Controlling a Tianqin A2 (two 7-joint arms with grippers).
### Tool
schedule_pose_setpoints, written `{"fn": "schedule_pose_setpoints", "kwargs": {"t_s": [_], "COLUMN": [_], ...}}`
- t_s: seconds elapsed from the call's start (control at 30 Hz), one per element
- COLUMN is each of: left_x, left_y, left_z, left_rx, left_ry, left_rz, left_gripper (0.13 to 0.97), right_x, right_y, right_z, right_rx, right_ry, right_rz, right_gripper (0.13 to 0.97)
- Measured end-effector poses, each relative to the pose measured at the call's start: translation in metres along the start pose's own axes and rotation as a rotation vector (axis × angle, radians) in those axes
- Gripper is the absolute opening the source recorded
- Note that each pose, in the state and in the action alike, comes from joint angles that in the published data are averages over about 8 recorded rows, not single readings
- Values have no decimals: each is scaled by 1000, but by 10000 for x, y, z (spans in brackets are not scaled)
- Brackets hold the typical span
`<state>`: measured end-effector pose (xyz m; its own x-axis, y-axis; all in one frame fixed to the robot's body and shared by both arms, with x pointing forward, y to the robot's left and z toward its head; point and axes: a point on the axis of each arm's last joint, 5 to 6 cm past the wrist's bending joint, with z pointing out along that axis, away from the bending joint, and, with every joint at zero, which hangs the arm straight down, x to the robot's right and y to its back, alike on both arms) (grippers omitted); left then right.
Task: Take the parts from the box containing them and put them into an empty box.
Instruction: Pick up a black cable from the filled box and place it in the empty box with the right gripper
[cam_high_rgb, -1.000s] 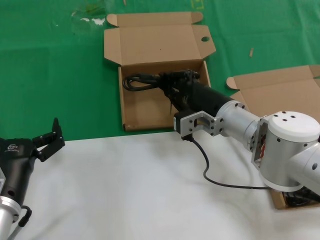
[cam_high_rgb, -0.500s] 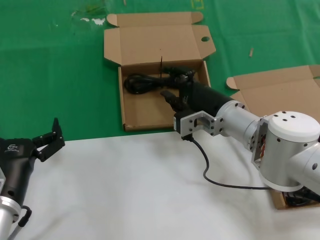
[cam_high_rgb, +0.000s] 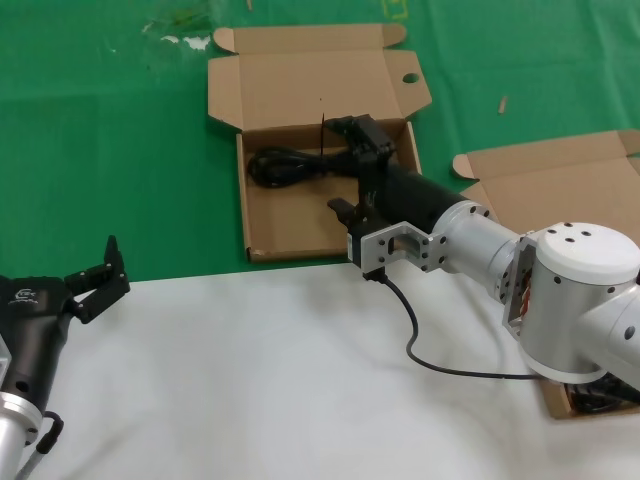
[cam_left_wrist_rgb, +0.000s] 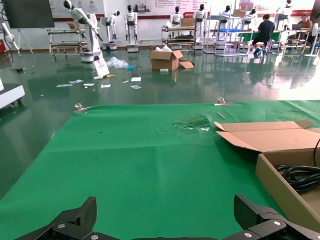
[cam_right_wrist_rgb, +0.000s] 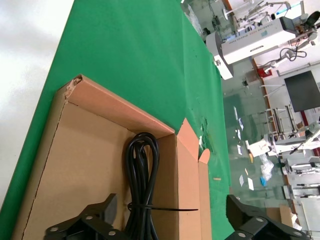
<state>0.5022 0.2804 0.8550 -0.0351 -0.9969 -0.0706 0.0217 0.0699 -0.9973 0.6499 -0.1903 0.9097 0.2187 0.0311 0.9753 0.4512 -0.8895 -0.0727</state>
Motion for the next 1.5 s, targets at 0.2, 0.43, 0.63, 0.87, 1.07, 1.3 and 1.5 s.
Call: {"fn": "schedule_pose_setpoints", "kwargs": {"t_s": [0.2, 0.43, 0.63, 0.87, 1.07, 1.3, 1.5], "left_x": [0, 0, 0, 0, 0, 0, 0], "left_y": [0, 0, 0, 0, 0, 0, 0], "left_z": [0, 0, 0, 0, 0, 0, 0], "left_rx": [0, 0, 0, 0, 0, 0, 0], "left_ry": [0, 0, 0, 0, 0, 0, 0], "left_rz": [0, 0, 0, 0, 0, 0, 0], "left_gripper": [966, 966, 966, 966, 966, 966, 966], "right_x": [0, 0, 0, 0, -9, -56, -107], "right_y": [0, 0, 0, 0, -16, -97, -174], "right_z": [0, 0, 0, 0, -4, -32, -76], "right_rx": [0, 0, 0, 0, 3, 18, 31], "right_ry": [0, 0, 0, 0, 5, 32, 64], "right_rz": [0, 0, 0, 0, 19, 127, 255], "right_gripper": [736, 848, 926, 956, 966, 966, 966]}}
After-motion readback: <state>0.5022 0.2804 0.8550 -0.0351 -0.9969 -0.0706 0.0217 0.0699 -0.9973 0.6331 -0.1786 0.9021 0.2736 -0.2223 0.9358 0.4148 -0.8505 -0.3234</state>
